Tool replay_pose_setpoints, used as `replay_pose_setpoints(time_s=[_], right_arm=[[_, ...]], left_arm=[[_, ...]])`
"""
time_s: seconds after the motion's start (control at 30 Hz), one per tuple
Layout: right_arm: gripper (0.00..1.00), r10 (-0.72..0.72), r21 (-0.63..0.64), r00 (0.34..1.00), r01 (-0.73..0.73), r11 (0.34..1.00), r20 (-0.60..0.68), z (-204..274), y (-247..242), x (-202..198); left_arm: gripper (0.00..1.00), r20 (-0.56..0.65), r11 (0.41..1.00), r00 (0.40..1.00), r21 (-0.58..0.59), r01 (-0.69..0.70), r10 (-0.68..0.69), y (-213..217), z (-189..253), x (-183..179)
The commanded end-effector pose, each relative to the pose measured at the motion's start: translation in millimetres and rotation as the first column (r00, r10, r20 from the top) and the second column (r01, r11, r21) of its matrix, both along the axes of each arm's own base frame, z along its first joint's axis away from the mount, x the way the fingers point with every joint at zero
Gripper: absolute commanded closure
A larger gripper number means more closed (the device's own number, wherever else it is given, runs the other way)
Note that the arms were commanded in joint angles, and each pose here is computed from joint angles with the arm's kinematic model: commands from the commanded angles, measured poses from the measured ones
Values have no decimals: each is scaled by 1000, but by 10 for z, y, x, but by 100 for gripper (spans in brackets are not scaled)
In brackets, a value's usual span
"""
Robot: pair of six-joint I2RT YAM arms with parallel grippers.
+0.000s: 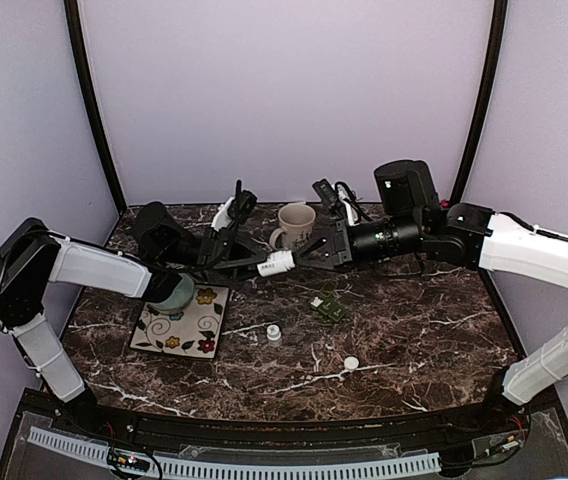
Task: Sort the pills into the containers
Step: Pass from the left arm to the right, then place the pill bottle at the center of the board.
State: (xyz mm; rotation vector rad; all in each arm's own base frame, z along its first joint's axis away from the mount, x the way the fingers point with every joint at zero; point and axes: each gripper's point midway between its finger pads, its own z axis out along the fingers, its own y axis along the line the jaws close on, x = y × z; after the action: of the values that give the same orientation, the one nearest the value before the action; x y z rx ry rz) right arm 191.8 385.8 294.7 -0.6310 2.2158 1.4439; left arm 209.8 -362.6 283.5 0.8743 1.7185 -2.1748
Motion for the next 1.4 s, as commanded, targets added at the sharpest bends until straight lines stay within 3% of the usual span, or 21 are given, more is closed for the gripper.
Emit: replay_pose_setpoints(time_s=[0.0,0.23,0.4,0.63,0.8,1.07,1.37], right_arm=[[100,-28,-12,998,29,1000,50,69,-64,74],[100,-77,-97,994,85,992,81,-21,-219,157],[100,-135,-241,984,161,957,120,-235,-444,275],[100,-179,-559,971,237,794,158,-890,-968,400],[100,-178,-700,971,239,673,160,-1253,-1278,420],[100,-169,-832,975,213,513,145,-1692,-1630,441],[100,-150,-887,983,158,435,101,-1999,-1766,478]], left_arm=[[40,55,998,997,-14,-58,59,89,91,27],[38,76,981,981,65,-181,176,111,-67,200],[36,112,941,951,148,-304,290,208,-194,421],[35,147,893,922,234,-385,359,262,-355,518],[35,167,873,915,276,-402,368,269,-438,523],[35,219,853,911,328,-405,349,194,-526,446],[35,298,820,903,397,-412,310,44,-628,352]])
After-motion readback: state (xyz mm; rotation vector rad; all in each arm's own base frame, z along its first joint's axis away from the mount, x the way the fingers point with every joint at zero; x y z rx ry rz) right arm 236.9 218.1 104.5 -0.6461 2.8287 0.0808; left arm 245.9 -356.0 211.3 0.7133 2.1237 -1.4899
